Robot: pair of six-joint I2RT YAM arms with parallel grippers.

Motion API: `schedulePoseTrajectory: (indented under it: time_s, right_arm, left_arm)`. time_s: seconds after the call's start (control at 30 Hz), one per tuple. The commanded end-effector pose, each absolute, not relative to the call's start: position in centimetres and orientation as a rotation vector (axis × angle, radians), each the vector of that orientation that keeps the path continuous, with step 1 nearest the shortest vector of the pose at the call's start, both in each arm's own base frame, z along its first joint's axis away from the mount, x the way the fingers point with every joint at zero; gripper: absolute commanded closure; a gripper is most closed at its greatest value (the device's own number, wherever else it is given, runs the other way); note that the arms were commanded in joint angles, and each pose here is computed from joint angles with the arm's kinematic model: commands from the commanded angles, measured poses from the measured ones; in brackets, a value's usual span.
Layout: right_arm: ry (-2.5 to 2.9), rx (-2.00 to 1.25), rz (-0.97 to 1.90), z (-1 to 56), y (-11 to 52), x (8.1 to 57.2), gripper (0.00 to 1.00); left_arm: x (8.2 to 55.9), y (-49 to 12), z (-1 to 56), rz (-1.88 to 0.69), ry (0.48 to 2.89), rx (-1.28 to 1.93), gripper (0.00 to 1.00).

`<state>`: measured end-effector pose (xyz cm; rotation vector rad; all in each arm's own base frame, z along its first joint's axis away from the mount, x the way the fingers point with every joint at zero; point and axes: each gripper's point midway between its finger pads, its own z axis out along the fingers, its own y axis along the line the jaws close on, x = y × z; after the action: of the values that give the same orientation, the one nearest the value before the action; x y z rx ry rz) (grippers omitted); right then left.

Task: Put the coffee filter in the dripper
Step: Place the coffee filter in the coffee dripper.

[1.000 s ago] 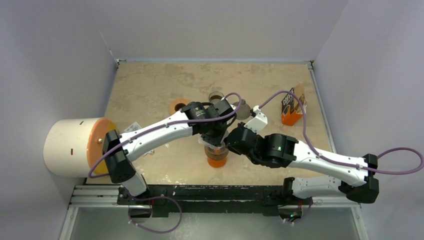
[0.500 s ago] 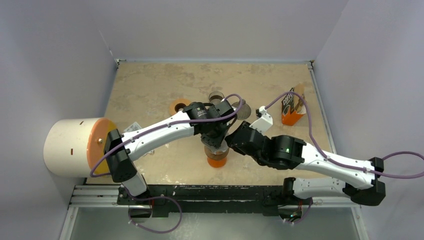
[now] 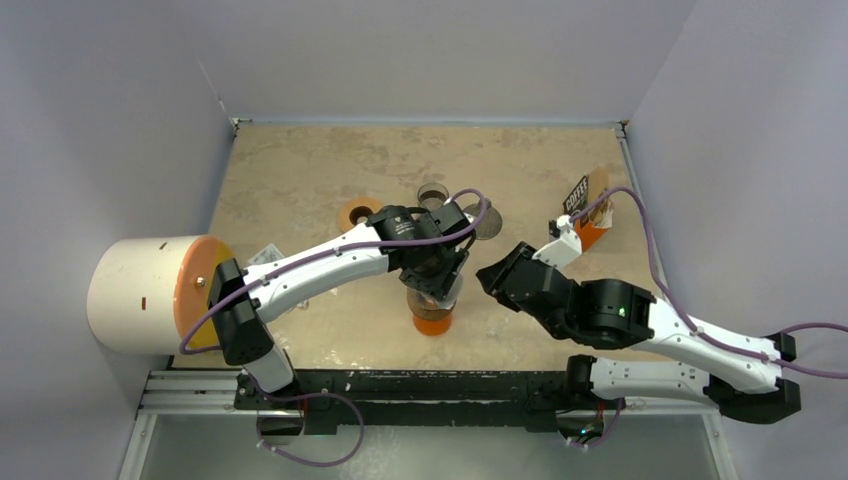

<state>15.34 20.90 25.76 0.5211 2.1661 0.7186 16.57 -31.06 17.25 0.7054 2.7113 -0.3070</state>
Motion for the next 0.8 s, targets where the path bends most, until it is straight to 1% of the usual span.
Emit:
schedulePoseTrajectory:
  time_s: [0.0, 0.1, 0.23, 0.47, 0.63, 0.67, 0.77]
  right_arm:
    - [2.125, 0.533, 0.647, 25.7, 19.1, 15.9, 0.64]
    - [2.12, 0.529, 0.645, 25.7, 19.0, 16.0, 0.64]
    - [2.118, 0.525, 0.645, 25.7, 19.1, 16.0, 0.64]
    - [2.115, 0.525, 0.652, 25.6, 19.3, 16.1, 0.64]
    - [2.113, 0.528, 0.656, 25.6, 19.4, 16.1, 0.64]
    - [2.113, 0.527, 0.656, 25.6, 19.4, 16.1, 0.64]
    - [2.115, 0.531, 0.654, 25.3, 19.4, 16.1, 0.64]
  left_arm:
    - [16.7, -31.3, 17.8, -0.317, 2.689, 0.726, 0.51]
    - [16.7, -31.4, 17.9, -0.325, 2.685, 0.722, 0.53]
    - [16.6, -31.9, 18.4, -0.367, 2.67, 0.727, 0.6]
    - [16.6, -32.1, 18.6, -0.388, 2.666, 0.73, 0.84]
    - [16.6, -31.9, 17.9, -0.366, 2.676, 0.731, 0.98]
    - [16.6, -31.8, 17.7, -0.36, 2.681, 0.729, 1.0]
    - [16.5, -31.5, 17.1, -0.342, 2.691, 0.724, 1.0]
